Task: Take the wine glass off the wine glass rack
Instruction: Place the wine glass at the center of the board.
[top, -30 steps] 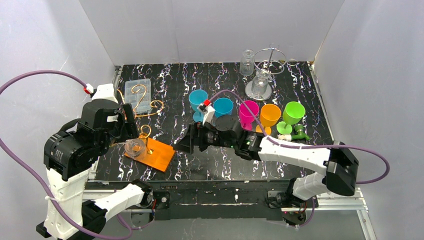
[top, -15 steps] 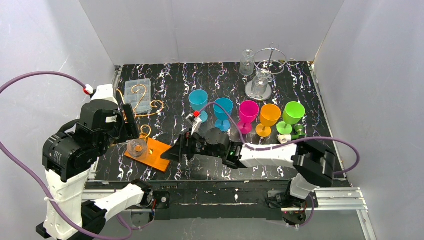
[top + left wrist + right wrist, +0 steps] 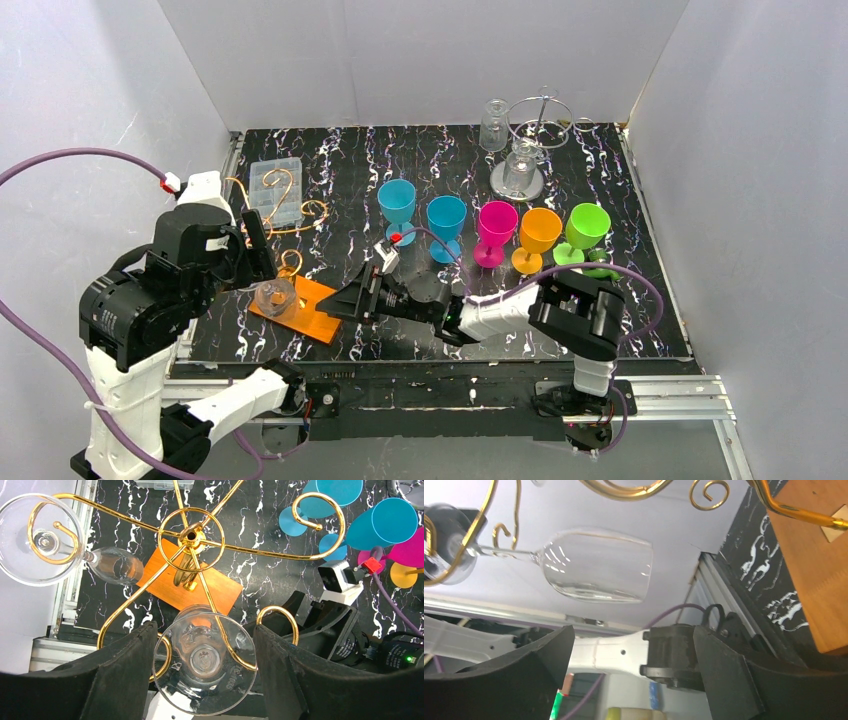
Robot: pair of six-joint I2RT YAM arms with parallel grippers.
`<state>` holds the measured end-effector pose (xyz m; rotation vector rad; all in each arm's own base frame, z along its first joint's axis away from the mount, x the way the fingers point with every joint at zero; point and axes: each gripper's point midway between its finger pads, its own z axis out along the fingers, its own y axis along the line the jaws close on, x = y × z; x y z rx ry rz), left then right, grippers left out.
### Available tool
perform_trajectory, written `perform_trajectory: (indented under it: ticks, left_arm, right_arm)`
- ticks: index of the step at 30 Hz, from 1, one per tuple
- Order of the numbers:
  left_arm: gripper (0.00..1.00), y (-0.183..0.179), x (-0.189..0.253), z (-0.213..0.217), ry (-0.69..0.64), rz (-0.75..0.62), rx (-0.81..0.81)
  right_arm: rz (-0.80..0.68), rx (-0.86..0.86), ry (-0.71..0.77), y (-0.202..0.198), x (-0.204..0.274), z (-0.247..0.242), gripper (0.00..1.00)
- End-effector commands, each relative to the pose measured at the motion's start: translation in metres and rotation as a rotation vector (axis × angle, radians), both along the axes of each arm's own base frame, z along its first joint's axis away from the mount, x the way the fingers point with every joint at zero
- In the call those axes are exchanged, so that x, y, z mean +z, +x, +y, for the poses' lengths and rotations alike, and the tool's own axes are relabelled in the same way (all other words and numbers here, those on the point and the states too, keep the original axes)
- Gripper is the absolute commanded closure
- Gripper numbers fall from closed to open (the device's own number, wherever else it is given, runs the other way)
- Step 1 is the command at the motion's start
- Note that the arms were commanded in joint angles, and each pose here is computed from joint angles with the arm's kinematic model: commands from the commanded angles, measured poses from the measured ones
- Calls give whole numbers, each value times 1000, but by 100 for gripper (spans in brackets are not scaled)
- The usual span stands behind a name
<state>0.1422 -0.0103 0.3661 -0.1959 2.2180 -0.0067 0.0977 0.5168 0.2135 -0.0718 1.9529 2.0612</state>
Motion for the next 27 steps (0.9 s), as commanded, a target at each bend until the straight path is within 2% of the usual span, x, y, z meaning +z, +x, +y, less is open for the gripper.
perform_trajectory:
  ticks: [1, 9, 19, 27]
  left_arm:
    - [52, -27, -12, 16, 45, 86, 16]
    - [52, -30, -13, 16, 33, 87, 12]
    - [52, -30, -13, 12, 15, 89, 1]
    - [52, -33, -13, 11, 2, 89, 1]
  right_arm:
    - [150, -63, 189, 11, 30, -4, 2]
    - [312, -116, 261, 18, 19, 5, 2]
    - [399, -111, 388, 19, 33, 25, 2]
    - [449, -114, 435, 23, 36, 31, 2]
